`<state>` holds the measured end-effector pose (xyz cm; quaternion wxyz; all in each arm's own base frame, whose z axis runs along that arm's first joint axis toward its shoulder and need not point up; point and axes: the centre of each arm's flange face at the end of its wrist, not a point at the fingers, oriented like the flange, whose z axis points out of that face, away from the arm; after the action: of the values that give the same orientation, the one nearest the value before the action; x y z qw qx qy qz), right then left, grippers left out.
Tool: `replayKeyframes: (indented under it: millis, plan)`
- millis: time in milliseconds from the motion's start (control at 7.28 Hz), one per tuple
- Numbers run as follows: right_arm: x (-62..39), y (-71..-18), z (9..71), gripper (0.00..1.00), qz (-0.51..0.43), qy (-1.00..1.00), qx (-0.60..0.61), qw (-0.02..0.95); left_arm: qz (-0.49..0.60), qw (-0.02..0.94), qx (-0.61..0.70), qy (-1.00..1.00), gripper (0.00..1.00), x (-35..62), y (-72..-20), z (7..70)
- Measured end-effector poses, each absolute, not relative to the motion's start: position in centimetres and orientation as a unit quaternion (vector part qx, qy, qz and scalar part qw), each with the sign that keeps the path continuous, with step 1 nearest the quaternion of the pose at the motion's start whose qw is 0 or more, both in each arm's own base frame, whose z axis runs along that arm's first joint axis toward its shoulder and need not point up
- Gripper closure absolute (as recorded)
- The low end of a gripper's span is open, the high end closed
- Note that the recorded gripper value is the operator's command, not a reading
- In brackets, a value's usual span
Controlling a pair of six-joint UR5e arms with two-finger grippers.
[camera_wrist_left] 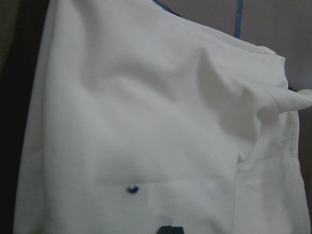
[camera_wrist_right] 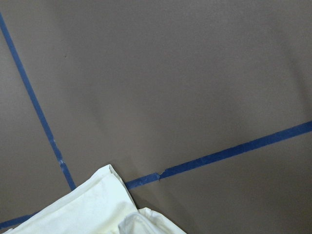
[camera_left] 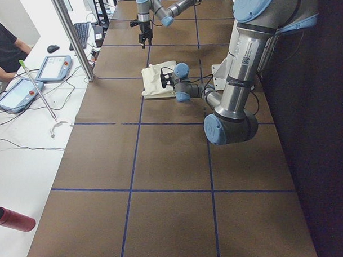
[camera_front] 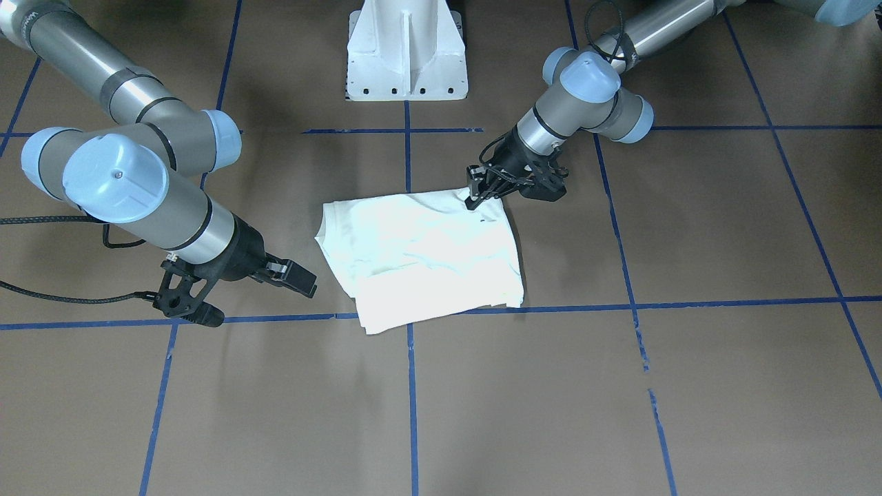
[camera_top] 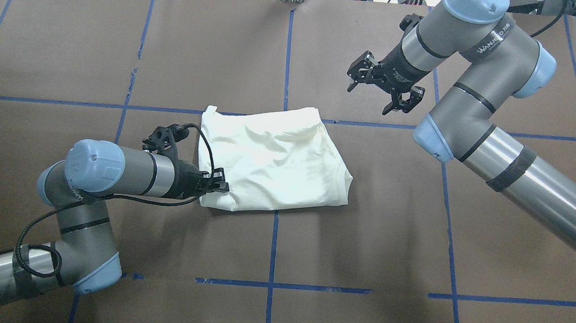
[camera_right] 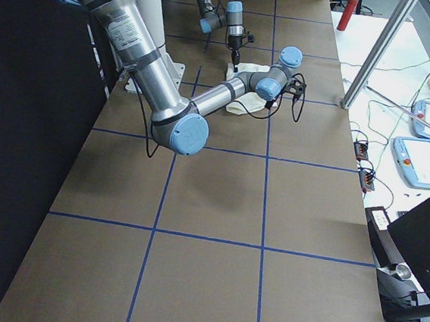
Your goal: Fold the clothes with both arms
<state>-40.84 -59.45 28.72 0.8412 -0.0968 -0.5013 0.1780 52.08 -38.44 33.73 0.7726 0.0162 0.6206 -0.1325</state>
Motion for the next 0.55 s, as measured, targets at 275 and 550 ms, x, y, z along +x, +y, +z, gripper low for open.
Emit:
replayKeyframes:
  millis: [275, 550]
  plan:
    - [-40.9, -59.4, 28.4, 0.0, 0.178, -0.503, -0.097, 0.84, -0.134, 0.779, 0.015, 0.613, 1.0, 50.9, -38.1, 35.3]
    - [-41.1, -59.3, 28.3, 0.0, 0.177, -0.503, -0.097, 0.84, -0.137, 0.782, 0.014, 0.608, 1.0, 48.6, -37.3, 36.7]
